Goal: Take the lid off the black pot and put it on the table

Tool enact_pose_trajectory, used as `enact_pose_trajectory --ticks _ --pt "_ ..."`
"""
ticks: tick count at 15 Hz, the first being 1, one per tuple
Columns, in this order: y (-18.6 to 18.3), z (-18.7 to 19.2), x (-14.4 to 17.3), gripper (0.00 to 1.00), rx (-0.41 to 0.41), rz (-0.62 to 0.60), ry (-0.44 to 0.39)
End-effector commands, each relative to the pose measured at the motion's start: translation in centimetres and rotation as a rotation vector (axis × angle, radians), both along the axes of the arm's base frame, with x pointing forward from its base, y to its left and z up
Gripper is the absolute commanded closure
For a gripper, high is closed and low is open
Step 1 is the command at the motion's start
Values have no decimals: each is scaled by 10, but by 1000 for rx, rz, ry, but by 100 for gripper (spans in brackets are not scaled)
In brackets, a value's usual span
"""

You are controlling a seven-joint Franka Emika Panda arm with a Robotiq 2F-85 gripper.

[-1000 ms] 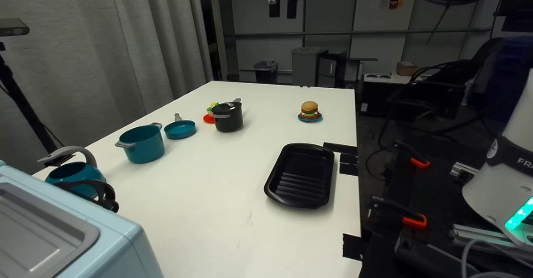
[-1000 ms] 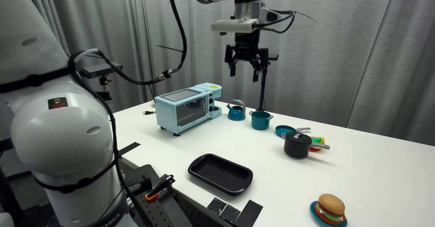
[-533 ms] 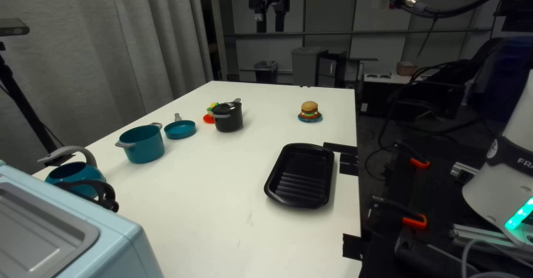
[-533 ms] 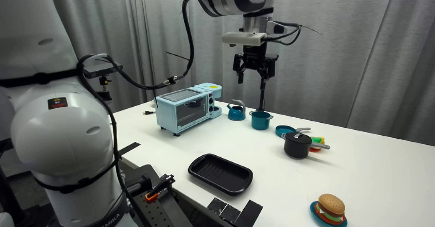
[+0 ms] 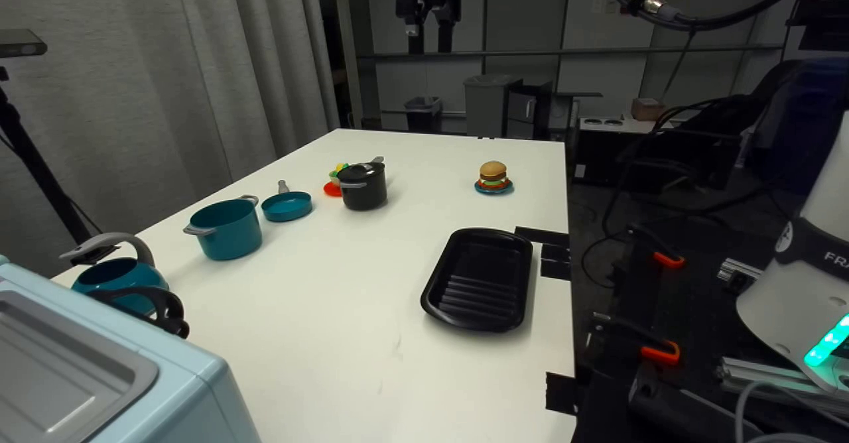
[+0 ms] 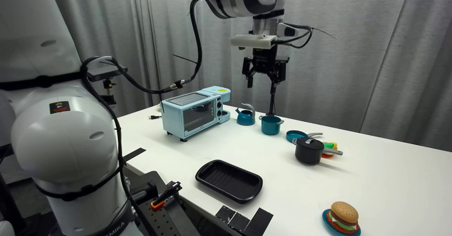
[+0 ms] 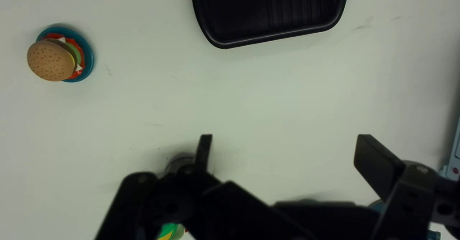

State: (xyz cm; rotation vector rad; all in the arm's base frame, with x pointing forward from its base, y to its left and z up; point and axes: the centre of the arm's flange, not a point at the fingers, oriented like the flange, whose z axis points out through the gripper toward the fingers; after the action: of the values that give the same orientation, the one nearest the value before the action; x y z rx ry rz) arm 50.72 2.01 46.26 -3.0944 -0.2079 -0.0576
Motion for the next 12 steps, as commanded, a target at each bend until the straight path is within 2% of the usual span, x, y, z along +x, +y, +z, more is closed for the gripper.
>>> enact_pose_trajectory --ticks 1,6,12 --pt "0 0 0 0 0 0 0" --pt "3 -16 37 0 -12 -50 38" --pt "-21 -35 92 0 -8 -105 79"
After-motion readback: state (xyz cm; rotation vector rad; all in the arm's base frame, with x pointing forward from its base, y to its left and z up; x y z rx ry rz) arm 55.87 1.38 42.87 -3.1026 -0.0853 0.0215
